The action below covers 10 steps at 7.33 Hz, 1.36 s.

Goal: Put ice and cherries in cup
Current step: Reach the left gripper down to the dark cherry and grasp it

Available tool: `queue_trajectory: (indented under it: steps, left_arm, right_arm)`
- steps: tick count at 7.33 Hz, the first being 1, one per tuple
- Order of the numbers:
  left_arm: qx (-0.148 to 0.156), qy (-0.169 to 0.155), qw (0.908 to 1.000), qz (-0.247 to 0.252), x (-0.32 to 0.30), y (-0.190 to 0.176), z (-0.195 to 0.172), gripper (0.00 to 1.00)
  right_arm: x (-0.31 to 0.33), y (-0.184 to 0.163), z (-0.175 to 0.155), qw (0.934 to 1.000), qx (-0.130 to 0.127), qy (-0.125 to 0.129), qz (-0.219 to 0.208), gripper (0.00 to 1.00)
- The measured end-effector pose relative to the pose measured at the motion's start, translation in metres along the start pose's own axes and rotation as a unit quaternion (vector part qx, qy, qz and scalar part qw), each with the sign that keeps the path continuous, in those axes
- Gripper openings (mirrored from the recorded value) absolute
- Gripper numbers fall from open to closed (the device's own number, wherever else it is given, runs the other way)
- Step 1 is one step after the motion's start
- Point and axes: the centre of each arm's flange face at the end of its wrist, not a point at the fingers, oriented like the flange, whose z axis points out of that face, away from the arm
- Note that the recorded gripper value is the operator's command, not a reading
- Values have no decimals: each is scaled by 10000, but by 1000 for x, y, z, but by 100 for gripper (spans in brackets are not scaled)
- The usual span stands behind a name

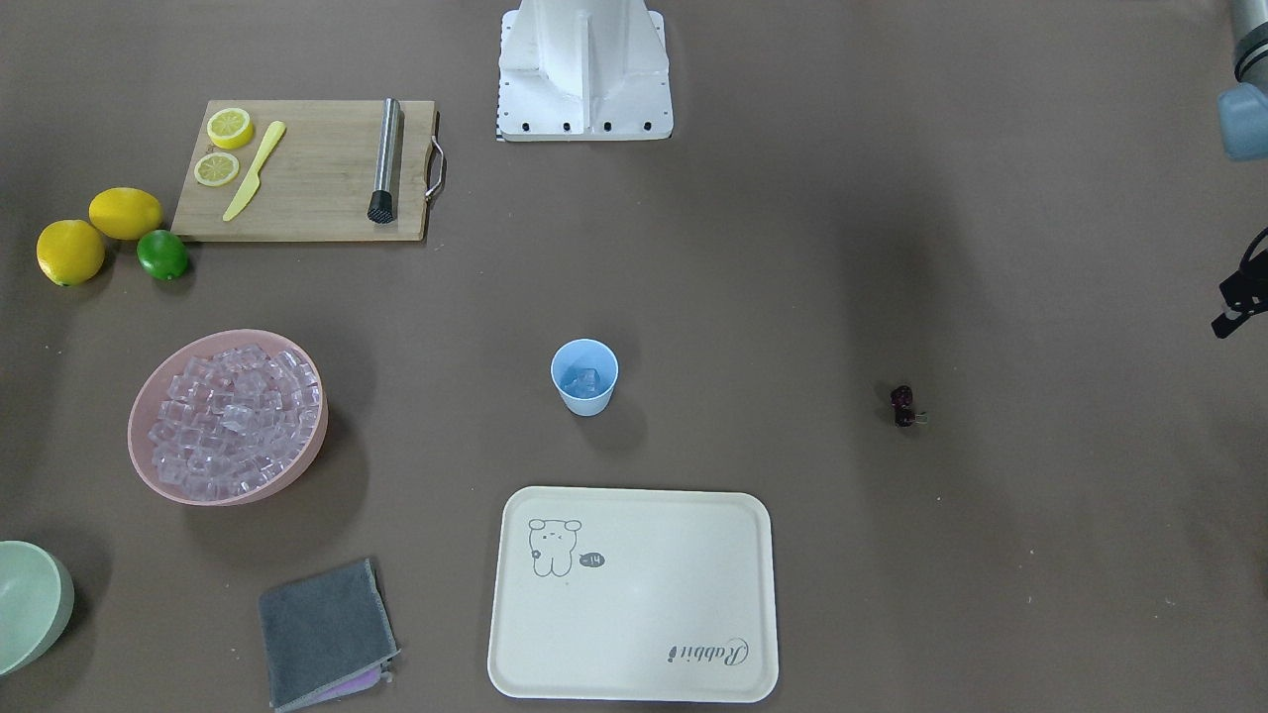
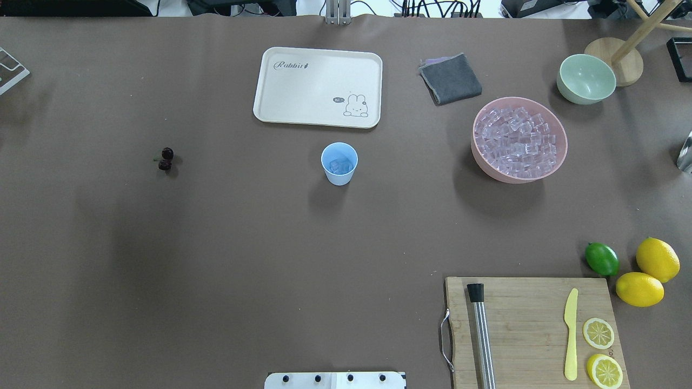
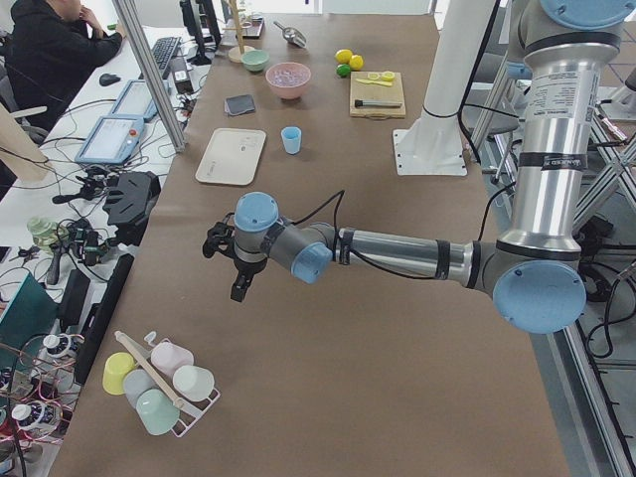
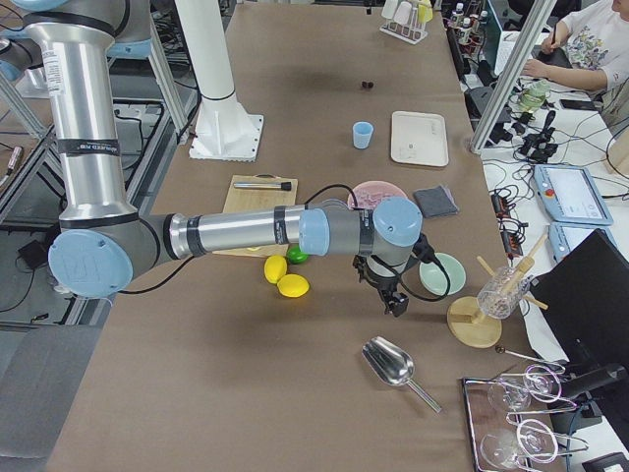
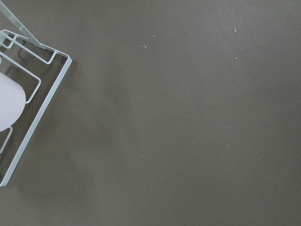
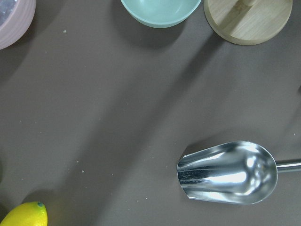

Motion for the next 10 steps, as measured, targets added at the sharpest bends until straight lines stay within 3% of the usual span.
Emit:
queue_trajectory:
  steps: [2,4,7,10]
  left_arm:
    - [-22,119,9998,125,90,-73,6,98]
    - [-375,351,9984,252,198,-115,30,98]
    - [-796,564,9949,247,300,-104,87,98]
    - [-872,330,9956,128,299,-88,131,98]
  right_arm:
    - [3,4,5,10000,-17,-29,61,99]
    - [5,5,2,9998,3,-15,182,99]
    - [18,34,-9,9979,125,-5,641,99]
    - [22,39,-12,9957,149,4,913,99]
